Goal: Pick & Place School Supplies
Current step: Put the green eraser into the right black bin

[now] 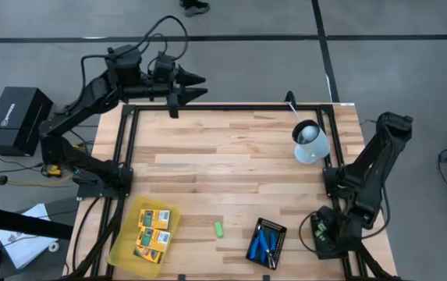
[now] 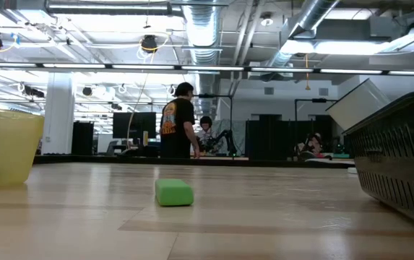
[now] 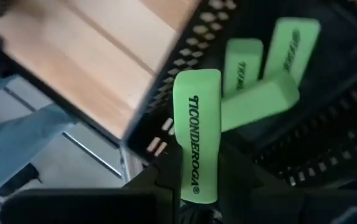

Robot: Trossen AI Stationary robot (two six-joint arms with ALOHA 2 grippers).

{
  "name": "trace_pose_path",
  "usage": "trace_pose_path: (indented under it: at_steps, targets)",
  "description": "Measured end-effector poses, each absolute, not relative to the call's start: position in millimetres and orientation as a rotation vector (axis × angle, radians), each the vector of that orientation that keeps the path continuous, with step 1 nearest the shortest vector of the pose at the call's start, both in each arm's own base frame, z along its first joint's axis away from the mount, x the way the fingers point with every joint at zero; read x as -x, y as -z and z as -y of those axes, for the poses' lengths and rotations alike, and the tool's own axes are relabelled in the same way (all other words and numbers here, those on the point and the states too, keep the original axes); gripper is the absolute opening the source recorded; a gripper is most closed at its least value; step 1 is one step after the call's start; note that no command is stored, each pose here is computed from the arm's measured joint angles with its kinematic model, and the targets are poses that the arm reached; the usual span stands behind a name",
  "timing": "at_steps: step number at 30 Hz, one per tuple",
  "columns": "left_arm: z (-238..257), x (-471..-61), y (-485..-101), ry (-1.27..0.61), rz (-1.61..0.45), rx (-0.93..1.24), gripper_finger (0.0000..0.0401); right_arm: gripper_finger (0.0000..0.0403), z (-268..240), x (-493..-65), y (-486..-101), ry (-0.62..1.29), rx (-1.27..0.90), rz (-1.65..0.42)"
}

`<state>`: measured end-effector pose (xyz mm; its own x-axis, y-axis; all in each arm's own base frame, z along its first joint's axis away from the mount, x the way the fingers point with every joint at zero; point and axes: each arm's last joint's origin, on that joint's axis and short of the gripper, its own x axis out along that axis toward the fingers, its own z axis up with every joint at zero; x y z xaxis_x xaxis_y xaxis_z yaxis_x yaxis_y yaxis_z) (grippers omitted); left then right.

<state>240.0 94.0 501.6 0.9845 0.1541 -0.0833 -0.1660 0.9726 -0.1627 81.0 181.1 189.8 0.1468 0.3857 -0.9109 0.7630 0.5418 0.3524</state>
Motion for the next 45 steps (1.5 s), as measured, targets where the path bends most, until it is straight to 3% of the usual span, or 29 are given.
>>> trace_pose_path:
  at_steps: [14,16,22,26,30,35,45]
  targets:
    - [-87.0,-247.1,-501.2,-0.134,-0.061,0.187,0.0193,0.0058,-182.4,-70.9,-176.0,0.437,-1.036,-1.513]
    - [-86.7,-246.2,-502.1,-0.133,-0.055,0.185,0.0193,0.0087,-182.5,-71.0,-176.1,0.443,-1.045,-1.51]
    - [-86.7,-246.2,-502.2,-0.133,-0.054,0.193,0.0193,0.0233,-183.8,-73.0,-177.2,0.426,-1.067,-1.493]
    - [-86.5,-246.3,-502.2,-0.127,-0.054,0.193,0.0193,0.0273,-185.8,-77.6,-179.3,0.39,-1.107,-1.484]
    - [-85.7,-245.3,-502.6,-0.115,-0.055,0.191,0.0193,0.0276,-191.0,-91.7,-191.0,0.28,-1.25,-1.314]
    - [-82.6,-237.9,-502.4,-0.093,-0.088,0.164,0.0193,0.026,-179.7,-118.4,-216.3,0.184,-1.292,-0.875]
    - [-81.9,-235.5,-500.8,-0.099,-0.111,0.154,0.0193,0.0174,-133.4,-181.5,-249.1,0.15,-1.174,-0.389]
